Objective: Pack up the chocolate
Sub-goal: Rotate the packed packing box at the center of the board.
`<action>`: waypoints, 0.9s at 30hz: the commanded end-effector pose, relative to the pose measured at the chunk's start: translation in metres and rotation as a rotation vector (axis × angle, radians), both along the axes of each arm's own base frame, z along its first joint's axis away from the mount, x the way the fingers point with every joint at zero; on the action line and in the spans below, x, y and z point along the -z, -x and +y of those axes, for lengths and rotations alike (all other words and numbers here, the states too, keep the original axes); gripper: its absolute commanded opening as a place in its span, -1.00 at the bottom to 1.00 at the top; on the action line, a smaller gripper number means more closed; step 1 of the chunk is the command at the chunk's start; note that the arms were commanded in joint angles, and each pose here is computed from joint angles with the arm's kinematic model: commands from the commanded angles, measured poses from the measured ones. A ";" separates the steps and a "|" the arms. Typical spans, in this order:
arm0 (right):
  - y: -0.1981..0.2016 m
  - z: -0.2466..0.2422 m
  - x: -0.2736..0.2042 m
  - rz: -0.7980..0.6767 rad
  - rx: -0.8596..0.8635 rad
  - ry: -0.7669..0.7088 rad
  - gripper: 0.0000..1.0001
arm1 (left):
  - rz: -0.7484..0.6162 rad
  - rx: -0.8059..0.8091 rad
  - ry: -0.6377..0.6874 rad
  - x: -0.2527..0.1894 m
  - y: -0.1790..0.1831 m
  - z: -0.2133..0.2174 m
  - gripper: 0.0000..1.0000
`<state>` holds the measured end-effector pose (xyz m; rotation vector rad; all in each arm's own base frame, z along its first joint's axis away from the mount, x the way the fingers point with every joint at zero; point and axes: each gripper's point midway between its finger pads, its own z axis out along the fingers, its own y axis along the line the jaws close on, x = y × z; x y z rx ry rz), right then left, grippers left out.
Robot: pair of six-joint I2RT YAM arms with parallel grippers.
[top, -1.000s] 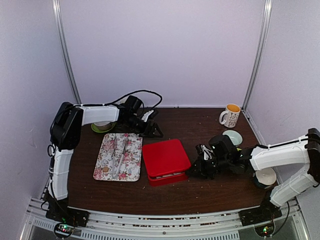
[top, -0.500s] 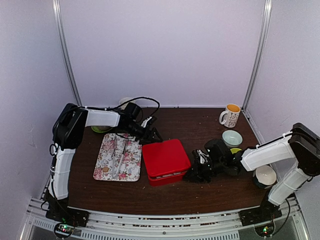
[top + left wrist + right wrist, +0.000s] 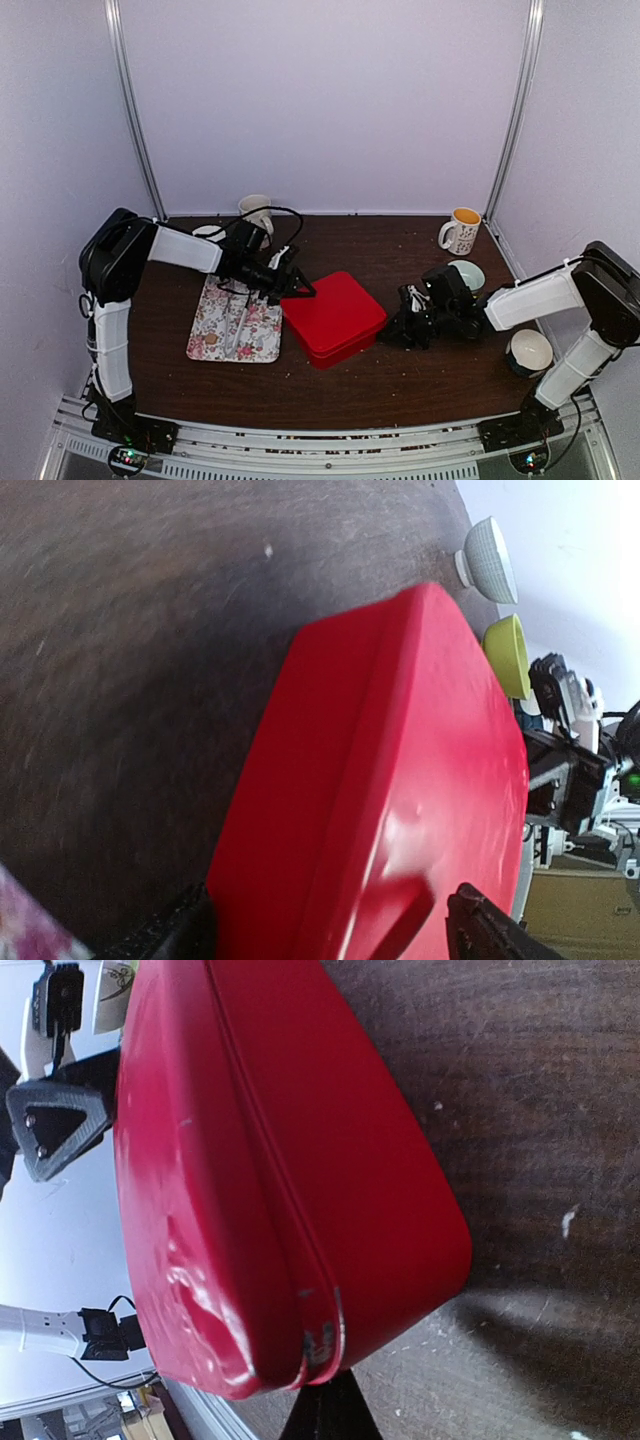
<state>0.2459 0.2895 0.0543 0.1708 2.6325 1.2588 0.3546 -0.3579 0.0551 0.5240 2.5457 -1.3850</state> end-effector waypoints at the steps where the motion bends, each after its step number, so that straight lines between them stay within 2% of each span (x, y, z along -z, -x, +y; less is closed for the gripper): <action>1: -0.026 -0.002 -0.004 -0.081 0.003 0.038 -1.00 | -0.012 -0.098 0.051 -0.021 0.002 0.007 0.64; 10: -0.048 -0.010 -0.003 -0.136 -0.008 0.118 -1.00 | -0.011 -0.171 0.025 -0.026 0.032 0.011 0.64; 19: -0.050 -0.034 -0.012 -0.204 0.013 0.242 -0.71 | -0.065 -0.235 -0.006 -0.044 0.040 0.019 0.66; 22: -0.045 -0.041 -0.008 -0.186 0.027 0.263 -0.61 | -0.129 -0.309 -0.096 -0.040 0.032 0.037 0.70; 27: -0.031 -0.044 -0.012 -0.159 0.074 0.206 -0.32 | -0.222 -0.327 -0.148 -0.053 0.023 0.047 0.75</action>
